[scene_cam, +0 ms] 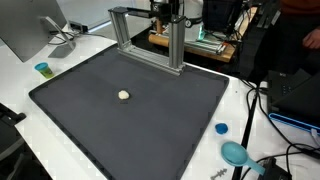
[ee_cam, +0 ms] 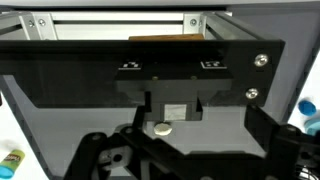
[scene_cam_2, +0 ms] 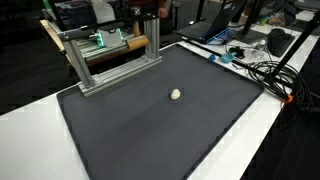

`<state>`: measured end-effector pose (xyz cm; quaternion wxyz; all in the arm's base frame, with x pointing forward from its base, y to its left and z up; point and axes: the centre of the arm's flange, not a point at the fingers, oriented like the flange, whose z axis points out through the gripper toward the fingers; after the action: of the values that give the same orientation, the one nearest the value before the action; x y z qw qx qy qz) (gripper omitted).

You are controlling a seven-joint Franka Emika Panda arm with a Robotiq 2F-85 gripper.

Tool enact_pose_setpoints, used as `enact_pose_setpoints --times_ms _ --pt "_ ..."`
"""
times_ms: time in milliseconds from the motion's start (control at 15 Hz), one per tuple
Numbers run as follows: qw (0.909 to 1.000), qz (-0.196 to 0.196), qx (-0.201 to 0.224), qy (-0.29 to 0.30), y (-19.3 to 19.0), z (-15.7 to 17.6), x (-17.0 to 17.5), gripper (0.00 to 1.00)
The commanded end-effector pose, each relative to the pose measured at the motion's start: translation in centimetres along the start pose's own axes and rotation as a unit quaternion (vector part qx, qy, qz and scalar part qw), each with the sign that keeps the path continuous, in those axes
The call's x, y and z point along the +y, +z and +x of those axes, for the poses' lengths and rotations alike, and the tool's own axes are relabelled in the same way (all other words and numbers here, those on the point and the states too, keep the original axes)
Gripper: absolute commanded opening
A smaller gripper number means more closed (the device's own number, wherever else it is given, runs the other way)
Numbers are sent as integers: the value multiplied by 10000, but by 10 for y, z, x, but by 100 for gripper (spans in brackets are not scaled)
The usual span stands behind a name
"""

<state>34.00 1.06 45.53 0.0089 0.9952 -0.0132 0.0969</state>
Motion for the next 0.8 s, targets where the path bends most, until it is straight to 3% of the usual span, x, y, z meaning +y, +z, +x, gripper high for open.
enact_pose_setpoints --times_ms 0,133,200,600,733 --pt "9987 51 160 482 -6 9 19 100" --pt "9981 -183 164 561 -8 5 24 100" --pt "9991 -51 106 409 -5 4 20 100" --pt "9987 -99 108 493 -5 4 24 100" --pt "9995 -85 122 268 -3 0 21 100"
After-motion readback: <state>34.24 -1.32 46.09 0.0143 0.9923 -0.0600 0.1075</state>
